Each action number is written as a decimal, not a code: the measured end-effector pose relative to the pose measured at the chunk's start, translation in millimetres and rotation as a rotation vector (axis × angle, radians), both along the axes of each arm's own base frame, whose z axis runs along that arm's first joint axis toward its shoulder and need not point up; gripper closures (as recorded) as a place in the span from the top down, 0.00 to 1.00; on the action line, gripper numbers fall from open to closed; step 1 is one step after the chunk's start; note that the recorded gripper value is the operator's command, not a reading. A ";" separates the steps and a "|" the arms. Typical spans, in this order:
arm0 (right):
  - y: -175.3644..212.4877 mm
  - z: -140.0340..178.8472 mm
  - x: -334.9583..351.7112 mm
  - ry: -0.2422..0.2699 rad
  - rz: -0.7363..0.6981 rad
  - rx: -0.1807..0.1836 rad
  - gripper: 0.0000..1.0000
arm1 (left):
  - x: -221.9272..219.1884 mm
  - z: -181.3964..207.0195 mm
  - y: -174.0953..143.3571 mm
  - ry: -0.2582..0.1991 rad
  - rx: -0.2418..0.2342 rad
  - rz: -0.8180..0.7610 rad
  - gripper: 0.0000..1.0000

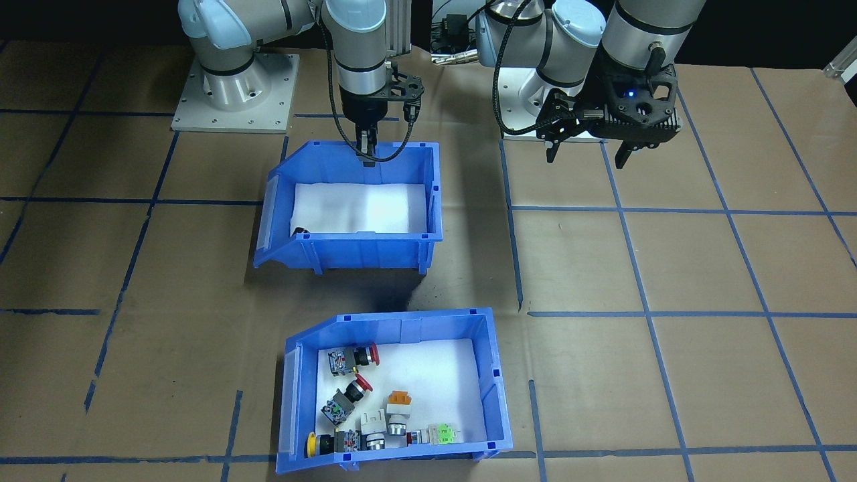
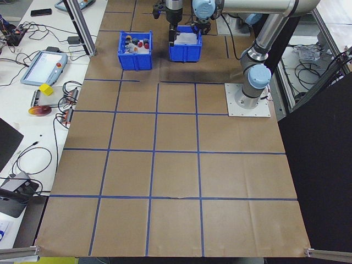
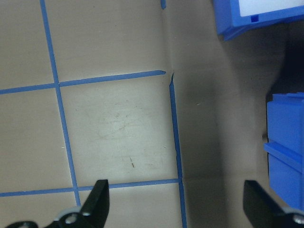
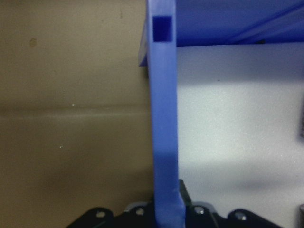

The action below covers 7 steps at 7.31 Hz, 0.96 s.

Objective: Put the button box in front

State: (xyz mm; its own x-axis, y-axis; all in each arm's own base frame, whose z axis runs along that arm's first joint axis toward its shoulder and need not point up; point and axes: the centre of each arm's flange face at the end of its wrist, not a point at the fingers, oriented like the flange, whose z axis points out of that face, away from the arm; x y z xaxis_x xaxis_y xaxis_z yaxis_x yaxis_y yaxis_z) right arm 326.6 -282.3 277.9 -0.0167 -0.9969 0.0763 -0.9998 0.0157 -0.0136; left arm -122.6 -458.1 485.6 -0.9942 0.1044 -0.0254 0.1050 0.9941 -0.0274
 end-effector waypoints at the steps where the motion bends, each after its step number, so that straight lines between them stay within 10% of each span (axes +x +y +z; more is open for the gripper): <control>1: -0.2 -3.9 3.0 0.001 0.004 0.000 1.00 | 0.0 0.2 0.4 0.000 -0.001 0.002 0.99; 7: -21.7 50.9 -4.6 0.029 -0.024 -0.022 1.00 | -1.0 -1.8 0.3 0.006 0.003 0.013 0.99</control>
